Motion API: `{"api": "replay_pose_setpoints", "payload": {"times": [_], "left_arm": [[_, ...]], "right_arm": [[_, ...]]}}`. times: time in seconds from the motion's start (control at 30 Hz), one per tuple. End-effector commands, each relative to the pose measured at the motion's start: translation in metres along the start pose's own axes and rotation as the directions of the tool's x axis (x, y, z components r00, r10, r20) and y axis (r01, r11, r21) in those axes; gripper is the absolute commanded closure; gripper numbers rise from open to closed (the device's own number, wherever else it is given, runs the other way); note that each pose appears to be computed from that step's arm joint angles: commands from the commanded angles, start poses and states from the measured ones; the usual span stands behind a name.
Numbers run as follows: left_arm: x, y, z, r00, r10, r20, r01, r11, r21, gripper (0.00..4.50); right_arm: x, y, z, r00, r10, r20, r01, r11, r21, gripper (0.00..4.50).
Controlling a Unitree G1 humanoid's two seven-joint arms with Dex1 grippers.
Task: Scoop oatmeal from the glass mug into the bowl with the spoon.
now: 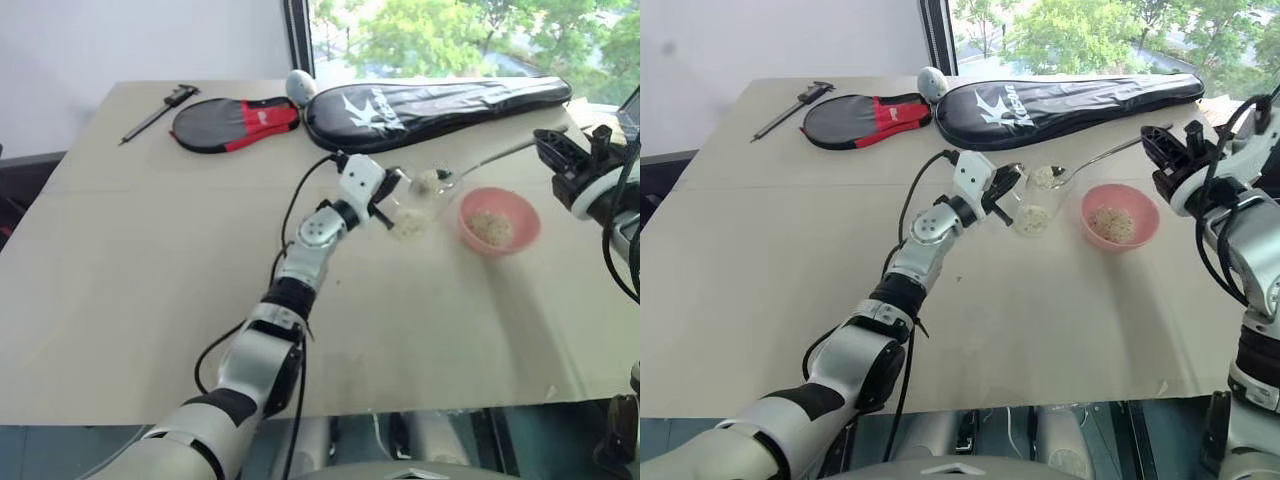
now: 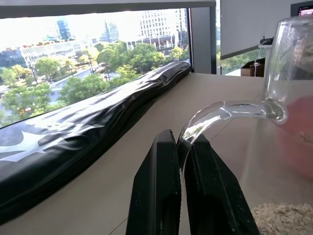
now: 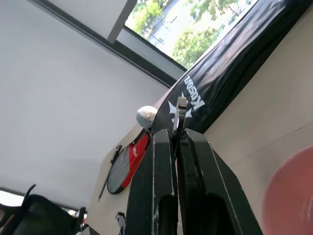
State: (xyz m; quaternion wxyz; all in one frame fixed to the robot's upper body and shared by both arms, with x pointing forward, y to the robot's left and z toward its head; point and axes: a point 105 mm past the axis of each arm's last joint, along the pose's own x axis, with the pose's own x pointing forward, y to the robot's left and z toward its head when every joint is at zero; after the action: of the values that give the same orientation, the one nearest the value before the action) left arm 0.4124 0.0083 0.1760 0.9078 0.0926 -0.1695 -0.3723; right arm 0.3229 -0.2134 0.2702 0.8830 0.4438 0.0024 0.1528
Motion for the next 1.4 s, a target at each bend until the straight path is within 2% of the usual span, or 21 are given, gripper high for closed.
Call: {"api": "replay_pose_setpoints", "payload": {"times": [0.03, 0.47, 0.93, 1.4], "left_arm": [[0.006, 0.011, 0.026, 0.994, 0.039, 0.101, -0.039, 0.999, -0.001, 4.45], [0.008, 0.008, 0.028, 0.993, 0.041, 0.112, -0.038, 0.999, -0.023, 4.45], [0.008, 0.008, 0.026, 0.993, 0.046, 0.107, -0.042, 0.998, -0.039, 4.45], [0.003, 0.008, 0.016, 0.997, 0.034, 0.076, -0.031, 0.999, -0.036, 4.45]], "right_arm": [[-0.011, 0.008, 0.019, 0.995, 0.04, 0.088, -0.042, 0.999, 0.012, 4.5], [-0.014, -0.001, 0.014, 0.982, 0.073, 0.177, -0.098, 0.985, 0.142, 4.5], [-0.016, -0.003, 0.002, 0.983, 0.072, 0.17, -0.104, 0.977, 0.188, 4.5], [-0.03, 0.008, 0.017, 0.965, 0.102, 0.243, -0.161, 0.958, 0.238, 4.5]]}}
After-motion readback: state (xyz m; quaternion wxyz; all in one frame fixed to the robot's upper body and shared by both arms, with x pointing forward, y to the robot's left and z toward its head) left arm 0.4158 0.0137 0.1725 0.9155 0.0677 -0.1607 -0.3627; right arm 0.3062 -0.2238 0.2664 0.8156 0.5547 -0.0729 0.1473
